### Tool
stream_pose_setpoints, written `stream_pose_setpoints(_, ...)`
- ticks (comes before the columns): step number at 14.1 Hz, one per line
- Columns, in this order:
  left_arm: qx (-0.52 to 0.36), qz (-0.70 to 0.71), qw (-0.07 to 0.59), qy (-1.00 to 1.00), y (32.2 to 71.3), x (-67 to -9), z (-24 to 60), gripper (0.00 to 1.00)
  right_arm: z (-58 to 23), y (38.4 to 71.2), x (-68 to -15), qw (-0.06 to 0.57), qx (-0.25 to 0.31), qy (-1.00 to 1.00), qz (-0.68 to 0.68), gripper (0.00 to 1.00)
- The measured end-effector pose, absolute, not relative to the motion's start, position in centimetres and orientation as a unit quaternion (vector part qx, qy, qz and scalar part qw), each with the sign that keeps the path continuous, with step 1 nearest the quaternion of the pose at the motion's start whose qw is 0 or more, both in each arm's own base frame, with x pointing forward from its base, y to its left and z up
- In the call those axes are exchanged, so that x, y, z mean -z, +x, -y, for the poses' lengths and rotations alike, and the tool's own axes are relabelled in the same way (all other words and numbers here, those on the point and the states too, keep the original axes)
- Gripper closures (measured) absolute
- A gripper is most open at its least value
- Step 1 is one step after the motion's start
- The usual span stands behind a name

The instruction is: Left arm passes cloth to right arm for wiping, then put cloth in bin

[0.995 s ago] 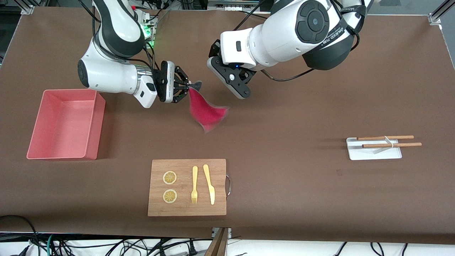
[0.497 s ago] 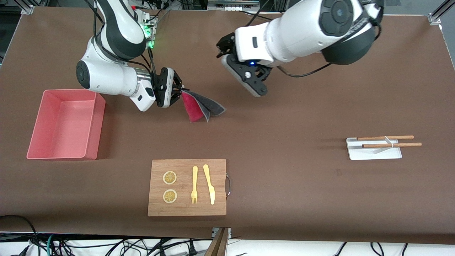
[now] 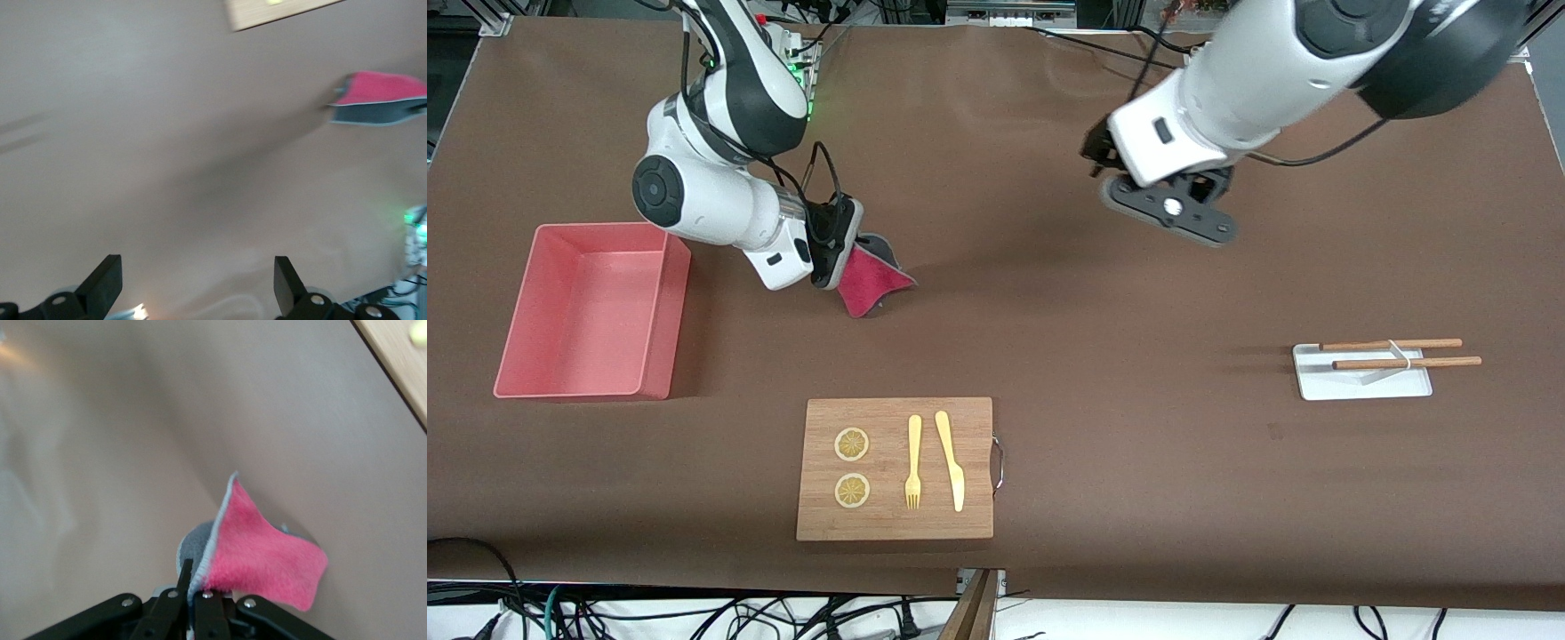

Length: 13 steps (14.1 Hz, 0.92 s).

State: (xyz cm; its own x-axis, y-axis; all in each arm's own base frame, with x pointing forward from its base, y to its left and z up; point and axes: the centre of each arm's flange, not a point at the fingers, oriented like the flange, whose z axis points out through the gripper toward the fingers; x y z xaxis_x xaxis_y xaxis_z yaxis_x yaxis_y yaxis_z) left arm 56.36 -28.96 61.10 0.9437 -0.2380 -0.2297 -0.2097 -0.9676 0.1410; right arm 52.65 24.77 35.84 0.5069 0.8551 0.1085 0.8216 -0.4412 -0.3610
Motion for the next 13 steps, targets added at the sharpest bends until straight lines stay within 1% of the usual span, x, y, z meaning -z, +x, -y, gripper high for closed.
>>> stream_pose_setpoints(3, 0.137, 0.061, 0.014, 0.989, 58.8, -59.7, 22.0, 0.00, -23.8, 53.4, -34.6, 0.140, -0.080, -0.908, 0.386, 0.98)
stream_pose_setpoints(5, 0.146, 0.045, 0.010, 0.988, 59.6, -58.9, 18.6, 0.00, -23.8, 53.4, -34.5, 0.125, -0.094, -0.939, 0.306, 0.98)
stream_pose_setpoints(7, 0.144, 0.063, 0.018, 0.987, 60.2, -58.5, 15.9, 0.00, -23.7, 53.3, -34.2, 0.112, -0.110, -0.962, 0.223, 0.98)
stream_pose_setpoints(10, 0.079, 0.078, 0.026, 0.993, 60.4, -58.1, 14.6, 0.00, -23.4, 52.9, -32.7, 0.077, -0.137, -0.983, 0.095, 0.98)
stream_pose_setpoints(13, 0.011, 0.051, 0.019, 0.998, 59.1, -57.3, 12.1, 0.00, -23.3, 52.8, -29.7, 0.058, -0.167, -0.984, 0.010, 0.98)
